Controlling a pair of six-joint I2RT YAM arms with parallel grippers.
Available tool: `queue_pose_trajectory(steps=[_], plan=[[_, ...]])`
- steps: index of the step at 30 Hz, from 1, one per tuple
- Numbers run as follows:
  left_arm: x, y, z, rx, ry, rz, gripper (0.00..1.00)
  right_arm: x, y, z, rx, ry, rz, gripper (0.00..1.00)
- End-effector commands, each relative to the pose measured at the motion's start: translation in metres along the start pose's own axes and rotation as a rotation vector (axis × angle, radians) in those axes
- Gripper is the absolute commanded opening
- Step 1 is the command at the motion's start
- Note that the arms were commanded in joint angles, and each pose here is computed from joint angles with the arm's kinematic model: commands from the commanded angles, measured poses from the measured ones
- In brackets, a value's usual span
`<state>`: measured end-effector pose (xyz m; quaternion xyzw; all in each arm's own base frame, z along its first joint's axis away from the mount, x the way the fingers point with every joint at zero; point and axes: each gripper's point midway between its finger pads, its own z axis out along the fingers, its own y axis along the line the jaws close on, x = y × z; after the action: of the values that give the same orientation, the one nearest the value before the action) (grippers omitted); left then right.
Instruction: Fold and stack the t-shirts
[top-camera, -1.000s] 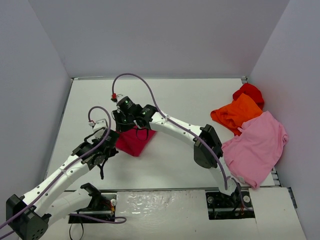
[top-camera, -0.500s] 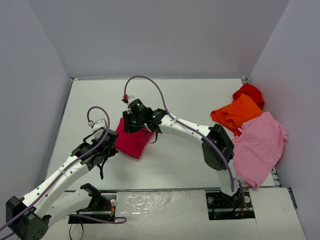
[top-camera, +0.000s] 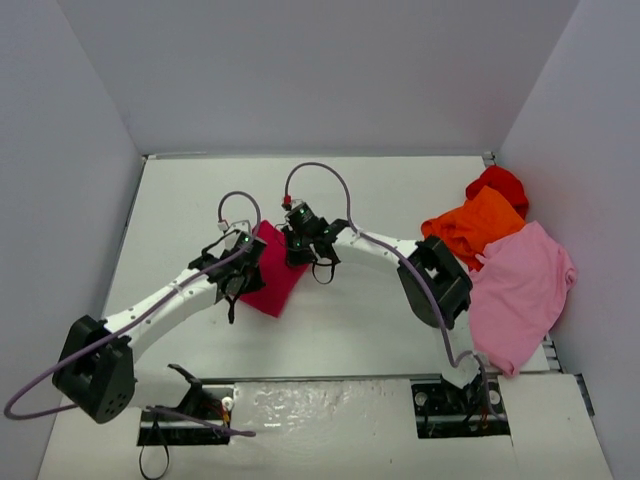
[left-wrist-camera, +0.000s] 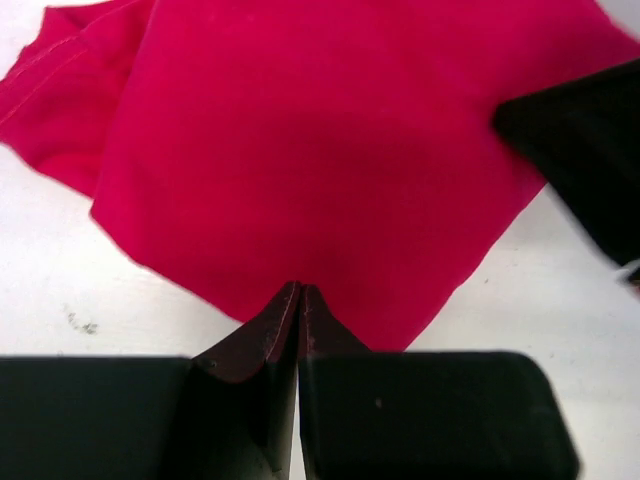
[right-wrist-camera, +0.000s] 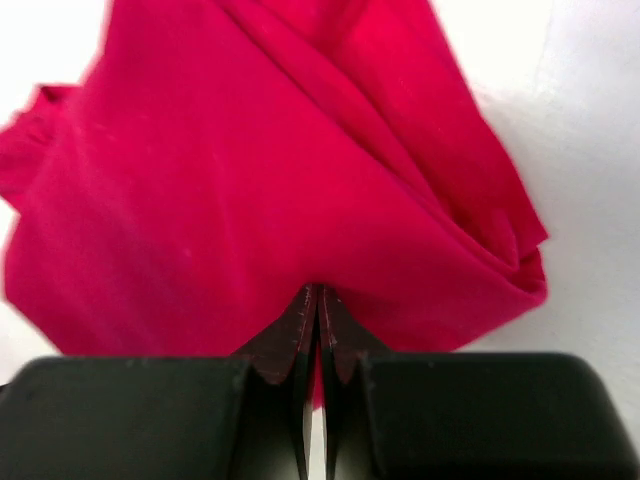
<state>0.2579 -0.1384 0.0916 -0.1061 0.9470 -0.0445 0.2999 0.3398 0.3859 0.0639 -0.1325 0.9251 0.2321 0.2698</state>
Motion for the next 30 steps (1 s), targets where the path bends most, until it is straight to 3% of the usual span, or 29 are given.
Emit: queue_pose_trajectory(steps=[1, 7, 13, 22, 30], plan=[[-0.039, -0.032, 0.000, 0.097, -0.083, -0.038, 0.00, -0.003, 0.009, 0.015, -0.048, -0.008, -0.031, 0.00], [-0.029, -0.039, 0.014, 0.102, -0.016, -0.020, 0.00, 0.069, -0.037, 0.032, 0.054, 0.147, -0.021, 0.00], [-0.030, -0.030, 0.000, 0.102, -0.032, -0.001, 0.00, 0.145, -0.087, -0.009, 0.198, 0.246, 0.055, 0.00], [-0.024, -0.015, -0.017, 0.134, -0.061, -0.017, 0.00, 0.176, -0.106, -0.075, 0.328, 0.171, 0.166, 0.00], [-0.030, -0.009, -0.031, 0.130, -0.062, -0.014, 0.00, 0.212, -0.097, -0.119, 0.333, 0.154, 0.255, 0.00]])
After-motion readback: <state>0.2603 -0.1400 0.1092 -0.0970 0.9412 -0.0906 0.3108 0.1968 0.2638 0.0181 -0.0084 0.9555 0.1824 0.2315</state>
